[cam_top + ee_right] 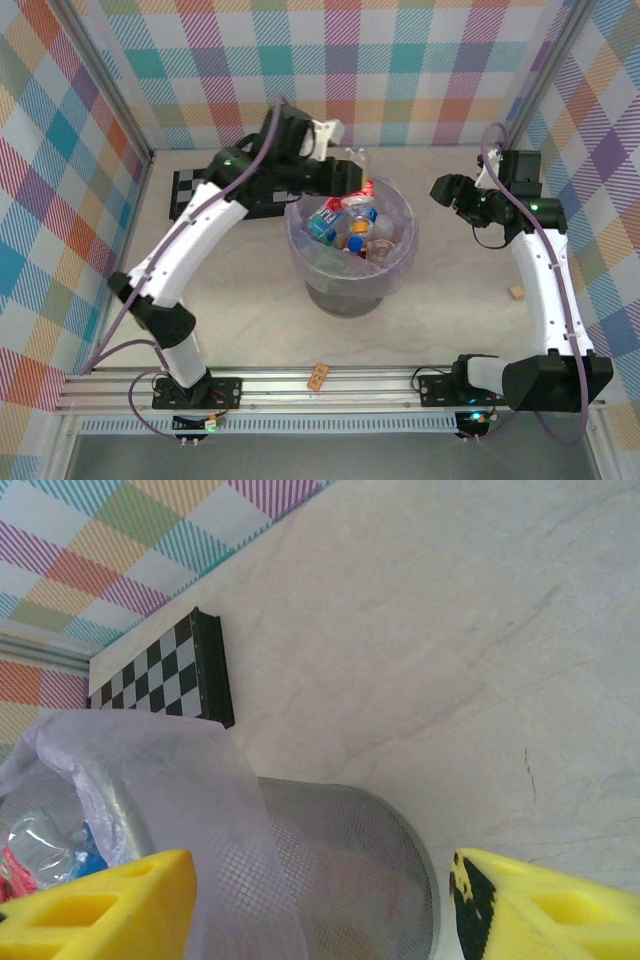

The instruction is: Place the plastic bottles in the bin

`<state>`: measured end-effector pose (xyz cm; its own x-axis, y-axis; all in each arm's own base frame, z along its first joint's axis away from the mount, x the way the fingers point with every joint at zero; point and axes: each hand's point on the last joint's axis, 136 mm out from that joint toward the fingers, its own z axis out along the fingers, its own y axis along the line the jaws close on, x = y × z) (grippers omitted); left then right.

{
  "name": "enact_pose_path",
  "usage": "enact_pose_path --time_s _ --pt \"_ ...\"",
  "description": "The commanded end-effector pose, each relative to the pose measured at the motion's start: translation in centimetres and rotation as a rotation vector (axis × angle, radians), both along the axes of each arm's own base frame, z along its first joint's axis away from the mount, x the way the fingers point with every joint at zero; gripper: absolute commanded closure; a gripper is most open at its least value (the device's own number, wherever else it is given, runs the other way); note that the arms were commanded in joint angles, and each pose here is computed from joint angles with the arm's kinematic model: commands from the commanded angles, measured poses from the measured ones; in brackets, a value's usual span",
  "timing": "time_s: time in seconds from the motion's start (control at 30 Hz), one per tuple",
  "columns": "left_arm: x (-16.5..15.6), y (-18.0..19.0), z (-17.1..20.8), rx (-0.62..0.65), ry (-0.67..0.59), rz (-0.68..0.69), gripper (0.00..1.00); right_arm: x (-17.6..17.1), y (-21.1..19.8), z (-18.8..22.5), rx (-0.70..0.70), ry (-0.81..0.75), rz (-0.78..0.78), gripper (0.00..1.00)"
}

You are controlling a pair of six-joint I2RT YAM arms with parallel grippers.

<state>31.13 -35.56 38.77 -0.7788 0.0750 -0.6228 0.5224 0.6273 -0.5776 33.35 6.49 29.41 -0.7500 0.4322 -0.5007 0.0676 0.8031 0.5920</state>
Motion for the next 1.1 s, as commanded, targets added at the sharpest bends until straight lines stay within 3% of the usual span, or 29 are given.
enact_pose_path --time_s 0.0,0.4,0.57,0.73,0.87,0.93,1.07 --pt "-0.3 -1.8 -1.1 0.044 0.011 -0.028 1.00 -0.1 0.5 0.7 0.031 -0.026 0.019 0.32" --pt "-1.7 -3.7 -7.0 0.189 0.103 -0.071 1.00 0.3 0.4 0.6 0.022 -0.023 0.027 0.32" --pt "-1.8 -4.1 -7.4 0.209 0.071 -0.087 0.82 0.5 0.5 0.8 0.027 -0.027 0.034 0.32" --pt "-2.2 -4.7 -4.8 0.130 0.028 -0.120 0.52 0.3 0.4 2.5 0.007 -0.047 0.042 0.30" --pt "-2.4 -4.3 -2.7 0.095 -0.023 -0.113 0.35 -0.5 1.2 4.7 -0.002 -0.084 0.084 0.30" --pt "-2.6 -4.0 -1.4 0.072 -0.047 -0.104 0.21 -1.2 2.3 6.0 -0.041 -0.108 0.124 0.29" --pt "-2.5 -2.7 0.6 0.063 -0.102 -0.061 0.14 -2.4 5.8 7.6 -0.105 -0.133 0.238 0.30"
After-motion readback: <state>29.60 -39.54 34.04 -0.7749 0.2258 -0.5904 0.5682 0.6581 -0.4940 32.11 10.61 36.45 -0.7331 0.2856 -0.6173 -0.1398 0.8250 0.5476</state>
